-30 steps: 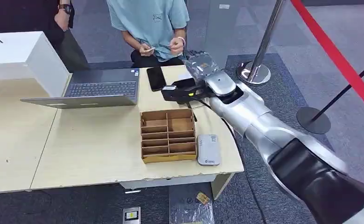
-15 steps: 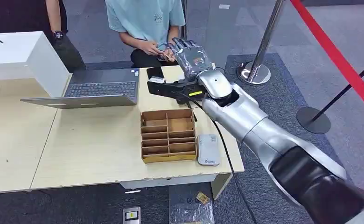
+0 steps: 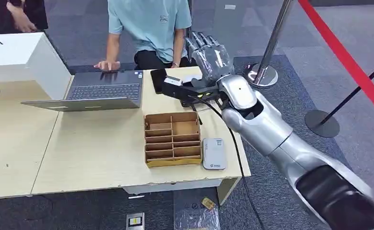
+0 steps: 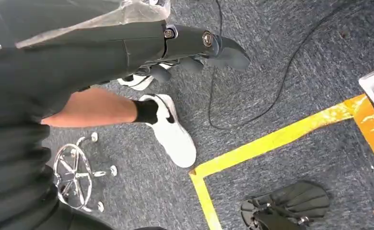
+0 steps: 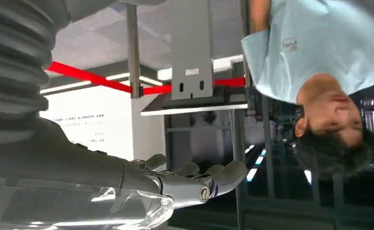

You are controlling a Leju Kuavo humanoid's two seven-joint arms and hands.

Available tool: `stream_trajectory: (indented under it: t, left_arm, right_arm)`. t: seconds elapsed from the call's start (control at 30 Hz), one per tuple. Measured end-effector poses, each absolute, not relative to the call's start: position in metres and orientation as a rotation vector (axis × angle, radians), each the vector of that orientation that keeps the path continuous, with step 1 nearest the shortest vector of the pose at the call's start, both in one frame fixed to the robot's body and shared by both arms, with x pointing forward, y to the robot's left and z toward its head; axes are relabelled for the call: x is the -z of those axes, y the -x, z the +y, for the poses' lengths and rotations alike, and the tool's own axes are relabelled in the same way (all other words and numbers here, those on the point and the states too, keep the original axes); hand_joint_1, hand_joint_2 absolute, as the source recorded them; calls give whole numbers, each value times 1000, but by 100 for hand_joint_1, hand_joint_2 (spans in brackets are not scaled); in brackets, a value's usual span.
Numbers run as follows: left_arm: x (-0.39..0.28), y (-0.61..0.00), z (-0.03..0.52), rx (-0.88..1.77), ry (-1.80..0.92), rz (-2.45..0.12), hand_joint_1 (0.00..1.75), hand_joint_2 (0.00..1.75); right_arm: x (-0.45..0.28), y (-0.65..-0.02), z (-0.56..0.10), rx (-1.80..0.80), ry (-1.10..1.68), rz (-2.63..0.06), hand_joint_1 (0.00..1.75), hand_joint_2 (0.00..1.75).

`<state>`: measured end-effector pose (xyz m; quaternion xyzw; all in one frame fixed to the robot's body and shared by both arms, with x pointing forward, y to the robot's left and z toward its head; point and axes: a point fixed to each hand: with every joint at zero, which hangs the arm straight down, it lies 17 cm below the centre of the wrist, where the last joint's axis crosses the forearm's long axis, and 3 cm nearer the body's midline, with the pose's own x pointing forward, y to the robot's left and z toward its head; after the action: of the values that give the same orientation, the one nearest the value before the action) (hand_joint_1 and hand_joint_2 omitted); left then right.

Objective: Pass the card to the sensor for recognition and then transmit it.

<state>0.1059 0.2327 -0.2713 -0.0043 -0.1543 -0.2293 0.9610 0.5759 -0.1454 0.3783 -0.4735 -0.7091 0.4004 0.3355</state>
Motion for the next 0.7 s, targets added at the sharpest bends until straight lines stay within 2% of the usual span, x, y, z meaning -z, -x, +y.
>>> stream_trajectory:
  t: [0.5,0.53,0.57,0.6,0.63,0.67,0.7]
  left_arm:
    - [267,-125,231,471,-11,-386,0,175]
    - [266,-129,232,468,-16,-395,0,175]
    - [265,-134,232,466,-18,-403,0,175]
    - [264,-138,233,462,-23,-410,0,175]
    - [263,-143,234,457,-28,-418,0,175]
    - [262,-148,234,451,-30,-427,0,175]
    - [261,-152,234,448,-31,-434,0,175]
  right_arm:
    - [-393,-554,-174,-992,1271,-1895,0,175]
    - [-394,-553,-173,-993,1269,-1899,16,175]
    - [-395,-553,-173,-993,1268,-1902,148,175]
    - [-395,-552,-172,-995,1262,-1907,148,175]
    - [-395,-552,-170,-997,1250,-1913,173,175]
    - [-395,-552,-170,-996,1244,-1916,164,175]
    - [-394,-552,-169,-995,1236,-1919,164,175]
